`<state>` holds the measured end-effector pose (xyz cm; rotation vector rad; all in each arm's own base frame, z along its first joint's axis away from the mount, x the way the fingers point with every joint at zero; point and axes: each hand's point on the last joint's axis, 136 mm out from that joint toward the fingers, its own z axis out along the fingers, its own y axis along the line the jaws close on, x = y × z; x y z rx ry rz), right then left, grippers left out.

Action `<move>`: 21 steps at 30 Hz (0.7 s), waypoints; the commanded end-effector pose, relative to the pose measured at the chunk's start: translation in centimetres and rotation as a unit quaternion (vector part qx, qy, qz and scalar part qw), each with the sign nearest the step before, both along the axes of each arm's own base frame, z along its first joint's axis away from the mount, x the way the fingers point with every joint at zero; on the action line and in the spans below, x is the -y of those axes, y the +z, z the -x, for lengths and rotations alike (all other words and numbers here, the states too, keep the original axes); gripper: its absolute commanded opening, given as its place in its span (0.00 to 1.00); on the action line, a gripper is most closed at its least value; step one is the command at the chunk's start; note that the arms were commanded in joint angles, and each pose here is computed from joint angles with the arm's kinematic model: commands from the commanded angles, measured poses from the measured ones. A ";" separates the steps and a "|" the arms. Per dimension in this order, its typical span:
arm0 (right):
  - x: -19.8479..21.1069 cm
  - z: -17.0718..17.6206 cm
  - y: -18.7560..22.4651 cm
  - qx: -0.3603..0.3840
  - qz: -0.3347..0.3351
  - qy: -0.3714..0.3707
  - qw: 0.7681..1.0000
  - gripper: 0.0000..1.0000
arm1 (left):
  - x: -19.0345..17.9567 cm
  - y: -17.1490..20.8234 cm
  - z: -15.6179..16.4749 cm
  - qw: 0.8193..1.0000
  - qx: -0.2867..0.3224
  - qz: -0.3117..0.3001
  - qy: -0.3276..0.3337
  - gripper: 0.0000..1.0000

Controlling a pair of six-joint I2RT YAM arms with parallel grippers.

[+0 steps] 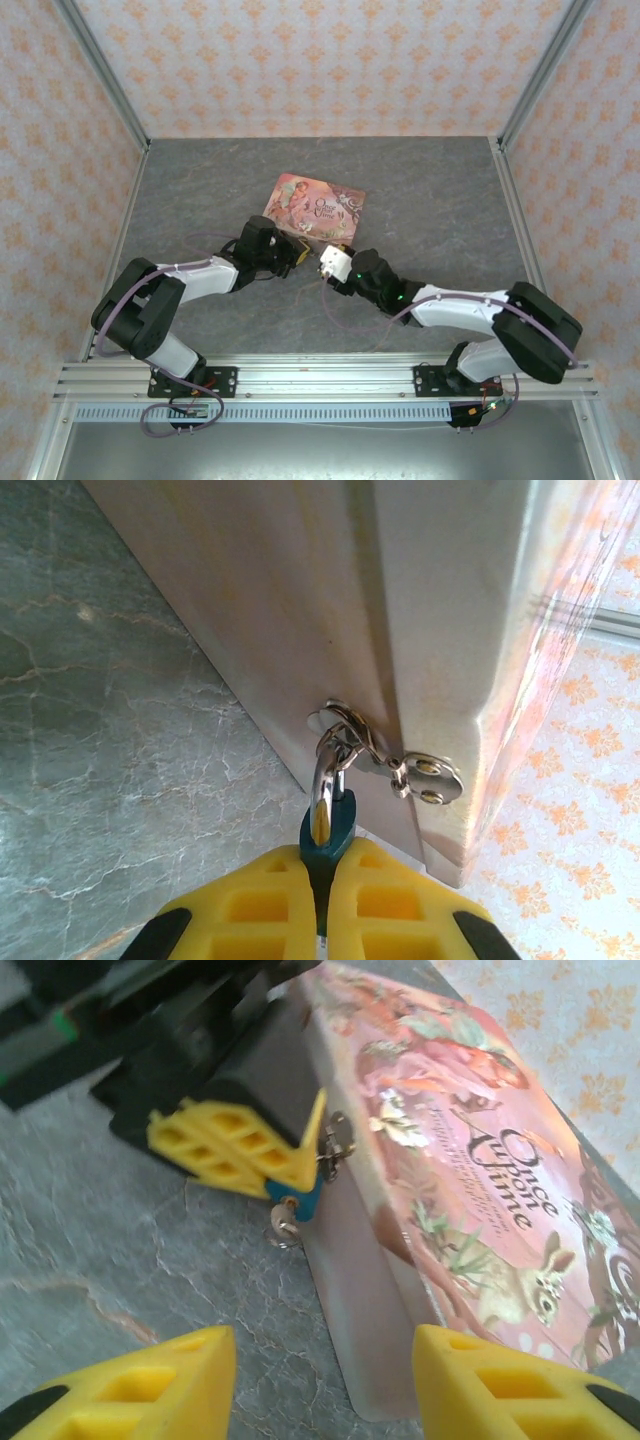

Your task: Unlock the padlock with the key

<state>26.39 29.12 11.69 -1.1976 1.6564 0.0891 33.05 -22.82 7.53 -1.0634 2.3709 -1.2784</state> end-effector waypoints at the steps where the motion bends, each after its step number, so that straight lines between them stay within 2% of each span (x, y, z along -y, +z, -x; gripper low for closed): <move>1: -0.5 -0.9 -0.6 0.086 0.078 0.018 0.993 0.50 | 0.6 2.3 -0.6 1.000 0.016 0.018 0.005 0.00; 6: -2.1 -2.0 -1.2 0.116 0.091 0.021 0.989 0.50 | 0.7 2.4 -0.5 1.000 0.015 0.019 0.004 0.00; 14: -4.5 -3.0 -1.5 0.110 0.070 0.031 0.991 0.48 | 0.8 2.6 -0.5 1.000 0.016 0.020 0.001 0.00; 21: -5.0 -3.5 -2.5 0.101 0.066 0.024 0.992 0.38 | 1.0 2.6 -0.4 1.000 0.017 0.022 0.000 0.00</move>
